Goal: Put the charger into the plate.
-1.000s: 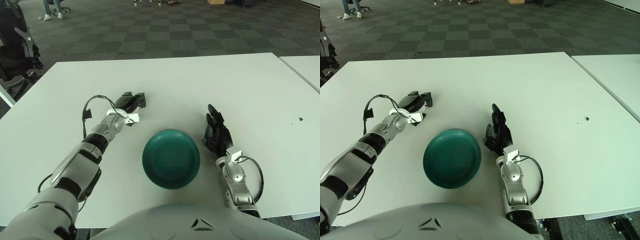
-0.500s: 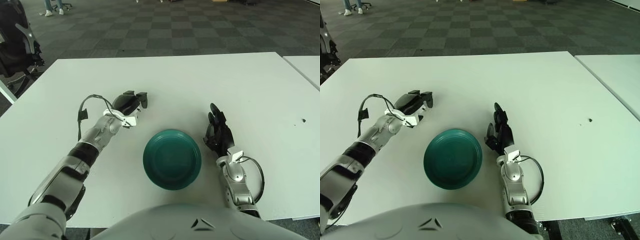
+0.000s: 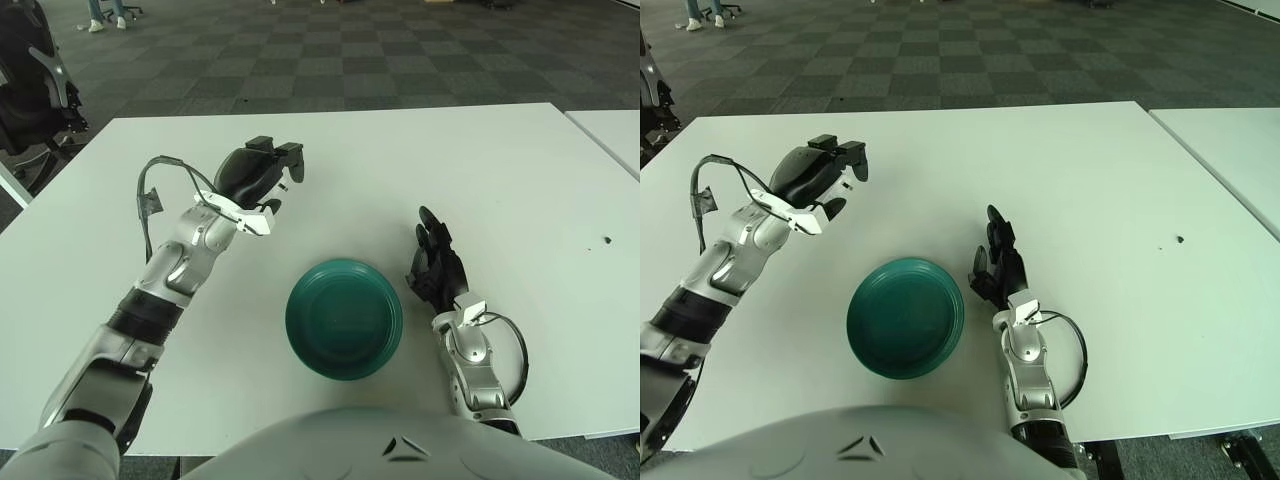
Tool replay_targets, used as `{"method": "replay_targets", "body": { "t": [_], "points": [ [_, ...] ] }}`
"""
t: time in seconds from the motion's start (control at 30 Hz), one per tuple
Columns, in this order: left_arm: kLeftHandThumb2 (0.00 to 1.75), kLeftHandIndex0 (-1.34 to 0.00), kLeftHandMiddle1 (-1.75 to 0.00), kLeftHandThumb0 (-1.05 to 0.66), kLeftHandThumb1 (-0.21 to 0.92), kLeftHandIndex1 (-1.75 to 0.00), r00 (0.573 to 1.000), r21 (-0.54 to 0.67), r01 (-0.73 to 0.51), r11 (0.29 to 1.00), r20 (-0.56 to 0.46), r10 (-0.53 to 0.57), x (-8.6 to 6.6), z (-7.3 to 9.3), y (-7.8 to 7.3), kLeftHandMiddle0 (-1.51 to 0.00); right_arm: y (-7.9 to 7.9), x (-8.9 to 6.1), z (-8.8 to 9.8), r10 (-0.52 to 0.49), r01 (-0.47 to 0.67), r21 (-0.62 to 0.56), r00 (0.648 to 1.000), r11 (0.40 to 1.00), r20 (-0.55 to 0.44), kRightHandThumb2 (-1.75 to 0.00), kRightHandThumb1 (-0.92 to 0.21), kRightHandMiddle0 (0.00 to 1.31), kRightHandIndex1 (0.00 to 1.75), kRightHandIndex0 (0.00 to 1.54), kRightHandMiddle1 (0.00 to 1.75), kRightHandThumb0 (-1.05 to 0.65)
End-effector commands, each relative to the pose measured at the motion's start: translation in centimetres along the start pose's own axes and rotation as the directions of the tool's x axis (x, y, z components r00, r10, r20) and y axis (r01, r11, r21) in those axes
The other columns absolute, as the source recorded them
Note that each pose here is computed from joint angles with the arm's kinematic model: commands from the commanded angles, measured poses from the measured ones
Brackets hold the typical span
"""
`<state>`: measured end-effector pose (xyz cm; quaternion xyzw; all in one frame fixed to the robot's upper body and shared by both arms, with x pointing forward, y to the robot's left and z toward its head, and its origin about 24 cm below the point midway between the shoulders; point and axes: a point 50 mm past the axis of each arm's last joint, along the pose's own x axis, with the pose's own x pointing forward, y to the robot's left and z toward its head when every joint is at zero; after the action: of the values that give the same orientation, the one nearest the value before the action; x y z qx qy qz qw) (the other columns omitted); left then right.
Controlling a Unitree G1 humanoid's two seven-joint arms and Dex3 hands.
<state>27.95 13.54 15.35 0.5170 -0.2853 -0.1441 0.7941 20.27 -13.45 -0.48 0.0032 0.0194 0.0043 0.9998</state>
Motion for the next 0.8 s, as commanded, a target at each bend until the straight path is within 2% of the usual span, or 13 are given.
{"method": "replay_targets", "body": {
  "t": [0.0, 0.1, 0.2, 0.33, 0.47, 0.77],
  "points": [
    [1.65, -0.62, -1.75, 0.00, 0.02, -1.75, 0.995, -0.024, -0.021, 0.999, 0.094, 0.023, -0.9, 2.5, 2.3, -0.81, -0.3, -3.8, -5.8, -0.014, 0.021, 0.016, 0.939, 1.000, -0.344, -0.88, -0.92, 0.00, 0.01, 0.09, 0.31, -0.79],
    [1.68, -0.64, -1.75, 0.00, 0.00, -1.75, 0.990, -0.020, 0.003, 1.000, 0.140, -0.001, -1.1, 3.9, 2.2, -0.82, -0.2, -3.8, -5.8, -0.011, 0.018, 0.019, 0.938, 1.000, -0.347, -0.88, -0.92, 0.00, 0.01, 0.09, 0.31, -0.79],
    [1.68, -0.64, -1.75, 0.00, 0.00, -1.75, 0.983, -0.038, 0.042, 0.998, 0.178, -0.034, -1.2, 4.7, 2.2, -0.82, -0.1, -3.8, -5.8, -0.007, 0.014, 0.017, 0.938, 1.000, -0.346, -0.88, -0.92, 0.00, 0.01, 0.09, 0.31, -0.80],
    [1.67, -0.63, -1.75, 0.00, 0.01, -1.75, 0.973, -0.074, 0.090, 0.993, 0.220, -0.072, -1.3, 5.4, 1.4, -0.81, 0.0, -3.8, -5.7, -0.002, 0.006, 0.010, 0.941, 1.000, -0.339, -0.88, -0.92, 0.00, 0.00, 0.08, 0.30, -0.80],
    [1.66, -0.63, -1.74, 0.00, 0.02, -1.75, 0.956, -0.108, 0.133, 0.985, 0.277, -0.099, -1.3, 6.7, 0.2, -0.81, 0.1, -3.7, -5.5, 0.001, 0.002, 0.010, 0.944, 1.000, -0.330, -0.89, -0.92, 0.00, 0.00, 0.09, 0.32, -0.80],
    [1.63, -0.62, -1.68, 0.00, 0.02, -1.75, 0.917, -0.241, 0.272, 0.932, 0.358, -0.175, -2.1, 8.8, -0.7, -0.83, 0.1, -4.0, -5.6, -0.004, 0.005, 0.003, 0.943, 1.000, -0.334, -0.90, -0.92, 0.00, 0.00, 0.09, 0.34, -0.78]
  ]
}}
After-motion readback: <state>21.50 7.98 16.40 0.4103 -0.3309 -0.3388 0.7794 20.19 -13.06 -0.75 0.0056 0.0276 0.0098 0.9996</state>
